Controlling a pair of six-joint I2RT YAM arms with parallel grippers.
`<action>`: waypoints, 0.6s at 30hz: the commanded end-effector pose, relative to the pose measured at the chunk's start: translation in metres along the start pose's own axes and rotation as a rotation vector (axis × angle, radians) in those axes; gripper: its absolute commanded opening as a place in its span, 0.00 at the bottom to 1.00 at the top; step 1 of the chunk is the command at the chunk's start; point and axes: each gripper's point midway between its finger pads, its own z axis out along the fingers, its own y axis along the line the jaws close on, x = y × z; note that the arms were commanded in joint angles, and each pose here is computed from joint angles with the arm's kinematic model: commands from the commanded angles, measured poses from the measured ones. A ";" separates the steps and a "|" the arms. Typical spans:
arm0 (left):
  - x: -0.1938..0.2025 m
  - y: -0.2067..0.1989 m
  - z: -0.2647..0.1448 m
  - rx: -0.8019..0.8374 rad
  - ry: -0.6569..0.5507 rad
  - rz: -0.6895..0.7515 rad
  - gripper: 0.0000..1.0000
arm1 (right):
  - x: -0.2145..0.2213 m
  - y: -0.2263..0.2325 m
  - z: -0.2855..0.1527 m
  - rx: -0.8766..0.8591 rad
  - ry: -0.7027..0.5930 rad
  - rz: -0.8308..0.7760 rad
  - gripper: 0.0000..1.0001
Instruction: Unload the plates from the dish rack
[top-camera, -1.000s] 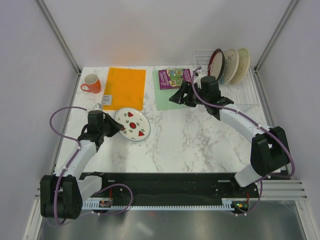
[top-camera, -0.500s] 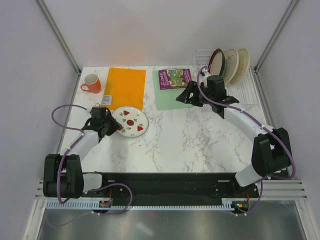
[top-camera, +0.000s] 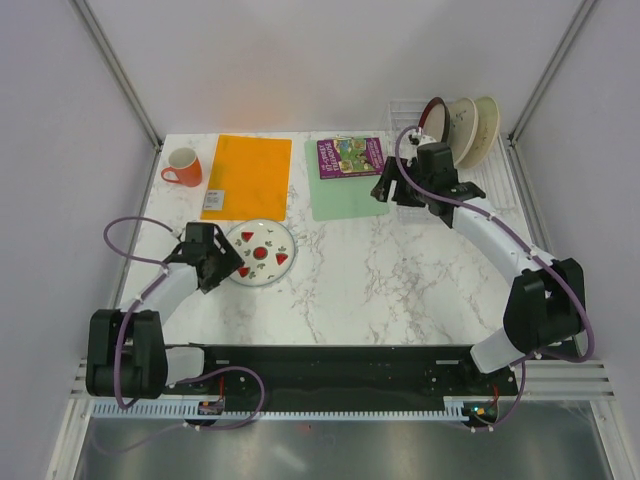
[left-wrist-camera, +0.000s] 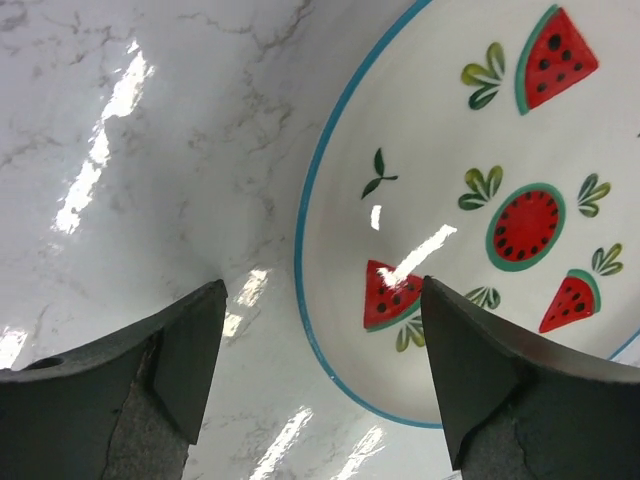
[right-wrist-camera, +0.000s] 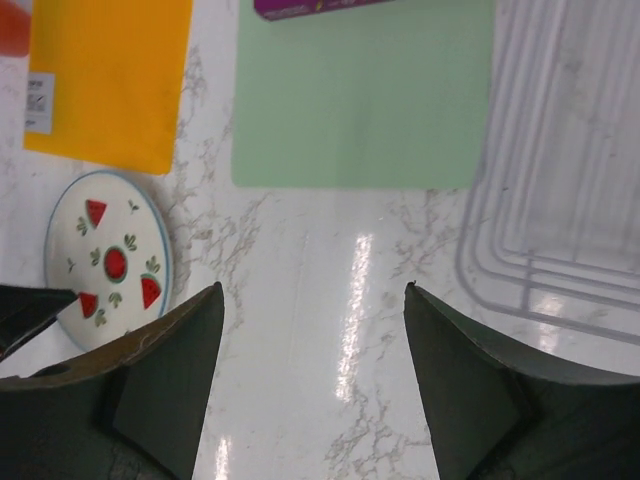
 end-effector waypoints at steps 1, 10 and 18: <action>-0.002 0.023 -0.013 -0.107 -0.026 0.022 0.85 | -0.077 -0.028 -0.041 0.278 -0.232 -0.129 0.81; -0.080 -0.049 -0.120 0.253 -0.348 0.045 1.00 | -0.168 -0.083 -0.072 0.752 -0.404 -0.295 0.90; -0.089 -0.110 -0.178 0.588 -0.386 0.229 1.00 | -0.209 -0.132 -0.020 0.884 -0.385 -0.335 0.93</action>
